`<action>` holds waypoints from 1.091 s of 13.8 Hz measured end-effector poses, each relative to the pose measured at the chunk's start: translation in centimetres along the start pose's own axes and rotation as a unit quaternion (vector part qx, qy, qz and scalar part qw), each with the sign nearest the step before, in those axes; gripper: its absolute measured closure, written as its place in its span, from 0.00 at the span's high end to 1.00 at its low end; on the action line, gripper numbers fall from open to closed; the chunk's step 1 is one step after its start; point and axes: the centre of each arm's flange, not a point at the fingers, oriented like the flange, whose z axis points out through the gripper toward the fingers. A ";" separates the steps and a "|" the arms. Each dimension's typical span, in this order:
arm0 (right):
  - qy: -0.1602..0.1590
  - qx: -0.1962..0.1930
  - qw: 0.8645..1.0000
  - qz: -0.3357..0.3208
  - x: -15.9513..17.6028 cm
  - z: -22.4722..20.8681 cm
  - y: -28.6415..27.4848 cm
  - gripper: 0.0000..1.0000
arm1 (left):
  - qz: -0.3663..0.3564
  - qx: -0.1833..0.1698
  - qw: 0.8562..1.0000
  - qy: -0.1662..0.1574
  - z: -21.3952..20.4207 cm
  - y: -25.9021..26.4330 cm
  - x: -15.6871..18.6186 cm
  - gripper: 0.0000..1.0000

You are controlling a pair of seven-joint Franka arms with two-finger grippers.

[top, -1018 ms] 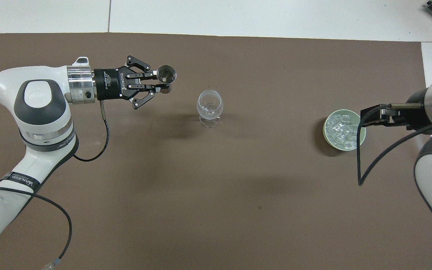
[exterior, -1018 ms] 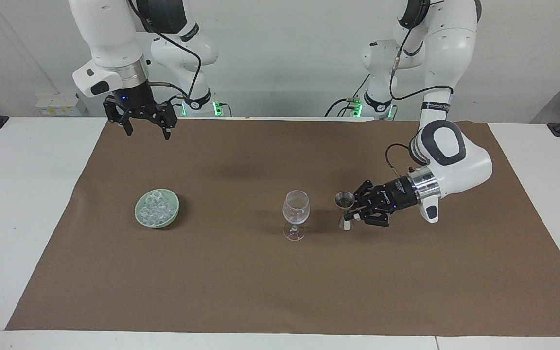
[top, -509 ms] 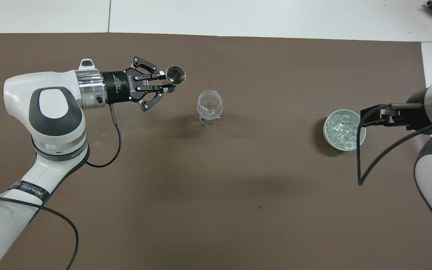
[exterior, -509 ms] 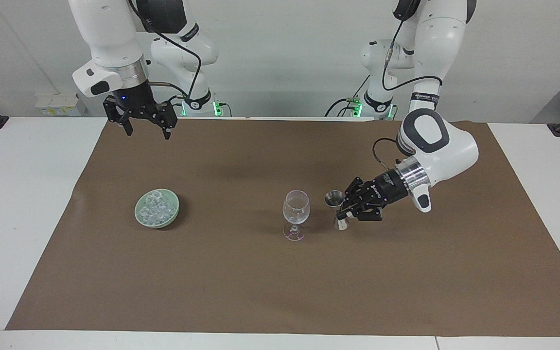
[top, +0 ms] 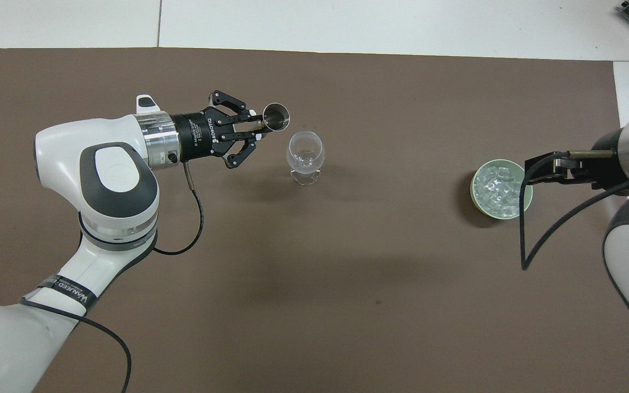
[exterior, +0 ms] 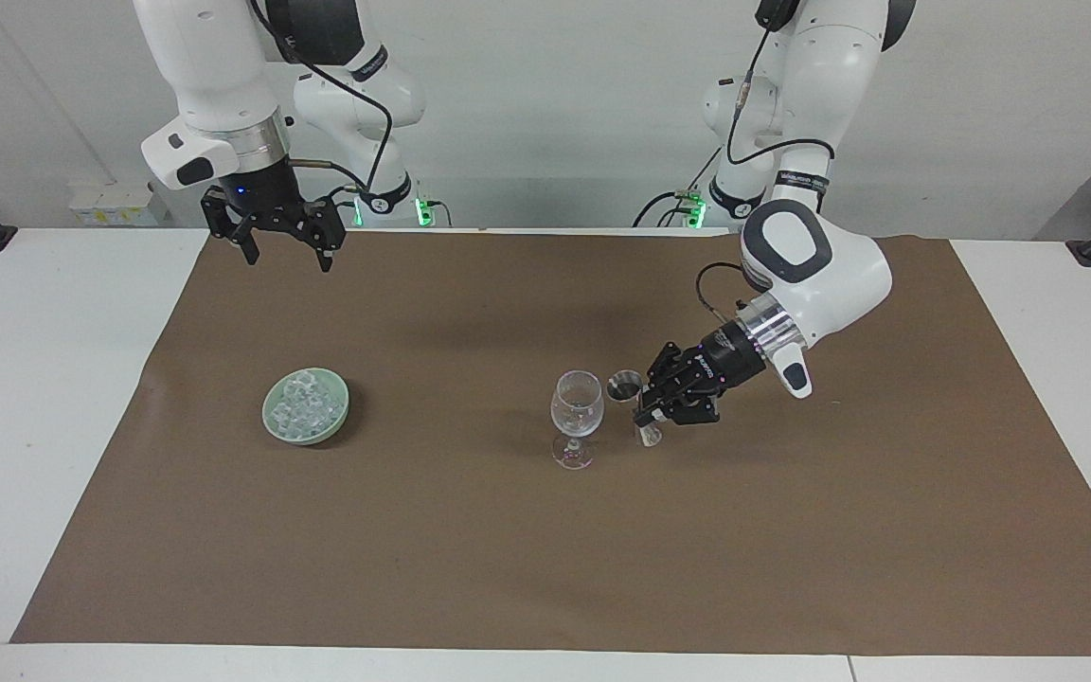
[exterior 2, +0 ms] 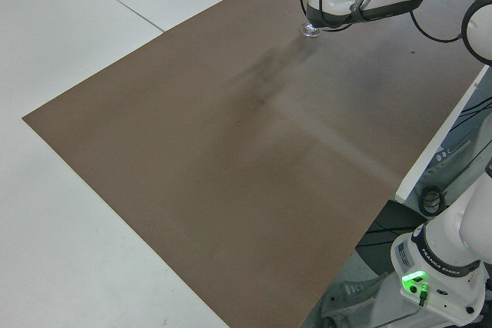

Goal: Pour wine and add ice with both arms
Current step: 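Position the metal cup above the wine glass rim with the left gripper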

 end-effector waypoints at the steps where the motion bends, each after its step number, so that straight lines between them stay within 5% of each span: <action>1: 0.000 0.000 1.000 0.000 0.0 0.0 0.0 1.00 | 0.004 -0.005 1.000 0.005 0.4 -0.3 -0.4 0.22; 15: 0.000 0.000 1.000 0.000 0.0 0.0 0.0 1.00 | 0.093 -0.055 0.993 0.054 0.8 -2.0 -2.3 0.22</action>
